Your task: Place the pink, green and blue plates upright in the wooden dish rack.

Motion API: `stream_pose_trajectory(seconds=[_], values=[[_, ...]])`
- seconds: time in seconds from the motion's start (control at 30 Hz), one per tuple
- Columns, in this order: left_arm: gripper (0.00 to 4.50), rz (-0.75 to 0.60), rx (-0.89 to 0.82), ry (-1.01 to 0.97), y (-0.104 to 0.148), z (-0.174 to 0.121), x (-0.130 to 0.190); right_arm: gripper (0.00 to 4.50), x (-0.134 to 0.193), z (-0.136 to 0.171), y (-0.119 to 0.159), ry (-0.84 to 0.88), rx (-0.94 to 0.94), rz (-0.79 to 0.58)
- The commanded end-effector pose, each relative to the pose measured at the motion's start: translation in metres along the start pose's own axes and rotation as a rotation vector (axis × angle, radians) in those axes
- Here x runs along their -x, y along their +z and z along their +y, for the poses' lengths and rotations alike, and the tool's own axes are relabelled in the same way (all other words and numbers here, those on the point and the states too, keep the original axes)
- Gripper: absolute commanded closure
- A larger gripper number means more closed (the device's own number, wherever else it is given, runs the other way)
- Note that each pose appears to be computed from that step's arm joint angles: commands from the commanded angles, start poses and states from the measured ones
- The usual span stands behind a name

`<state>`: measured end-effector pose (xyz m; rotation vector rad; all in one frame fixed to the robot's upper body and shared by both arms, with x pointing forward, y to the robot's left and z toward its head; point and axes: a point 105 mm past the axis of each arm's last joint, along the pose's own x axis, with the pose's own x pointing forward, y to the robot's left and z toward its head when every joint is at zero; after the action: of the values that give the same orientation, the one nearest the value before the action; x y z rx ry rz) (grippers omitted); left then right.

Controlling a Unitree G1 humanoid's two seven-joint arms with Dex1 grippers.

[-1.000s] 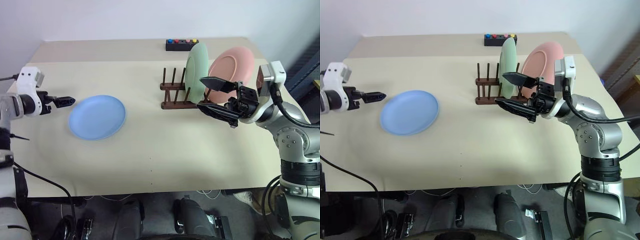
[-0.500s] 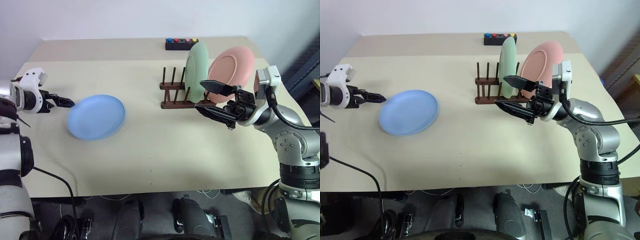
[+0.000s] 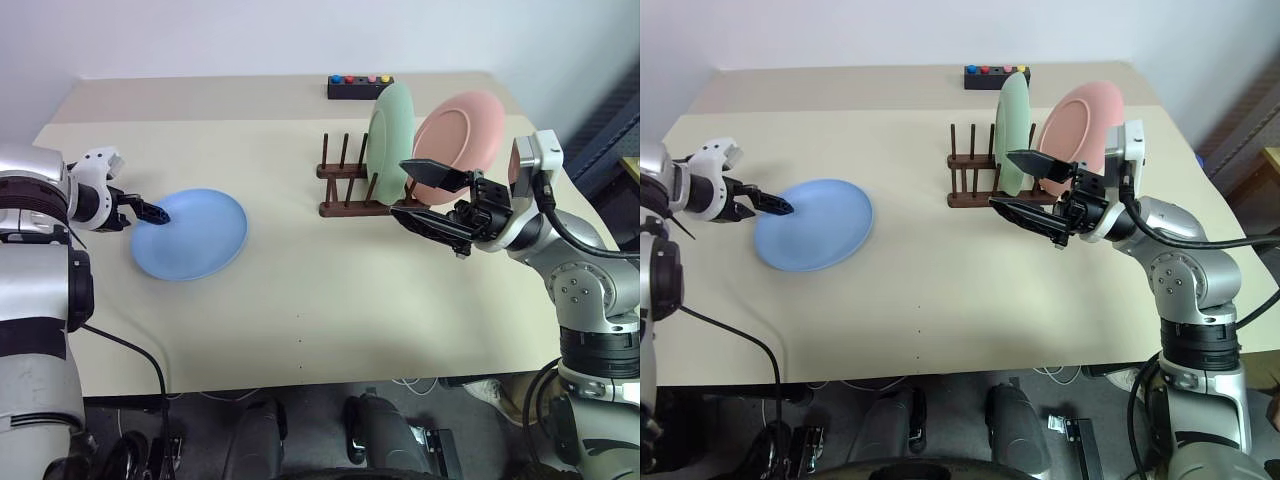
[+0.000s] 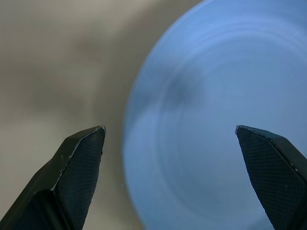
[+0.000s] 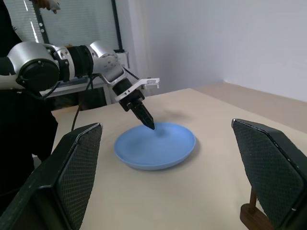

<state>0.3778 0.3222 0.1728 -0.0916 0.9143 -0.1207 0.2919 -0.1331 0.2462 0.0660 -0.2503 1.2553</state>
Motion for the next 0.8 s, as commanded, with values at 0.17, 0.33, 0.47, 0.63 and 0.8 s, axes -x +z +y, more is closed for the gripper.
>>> stream_pose_trajectory(seconds=[0.17, 0.33, 0.47, 0.63, 0.8], values=[[0.0, -0.006, 0.008, 0.02, 0.005, 0.002, 0.01, 0.07, 0.002, 0.003, 0.013, 0.006, 0.049, -0.022], [0.0, -0.005, 0.052, 0.021, 0.0, 0.005, 0.007, 0.07, 0.003, 0.001, 0.014, -0.003, 0.049, -0.025], [0.0, 0.0, 0.055, 0.017, -0.001, 0.003, 0.004, 0.07, 0.003, 0.001, 0.014, -0.006, 0.05, -0.021], [0.0, 0.006, 0.062, 0.028, -0.003, 0.004, 0.002, 0.07, 0.004, 0.0, 0.013, -0.012, 0.05, -0.018], [0.88, 0.017, 0.086, 0.016, -0.007, 0.001, -0.003, 0.0, 0.004, -0.001, 0.014, -0.017, 0.052, -0.019]])
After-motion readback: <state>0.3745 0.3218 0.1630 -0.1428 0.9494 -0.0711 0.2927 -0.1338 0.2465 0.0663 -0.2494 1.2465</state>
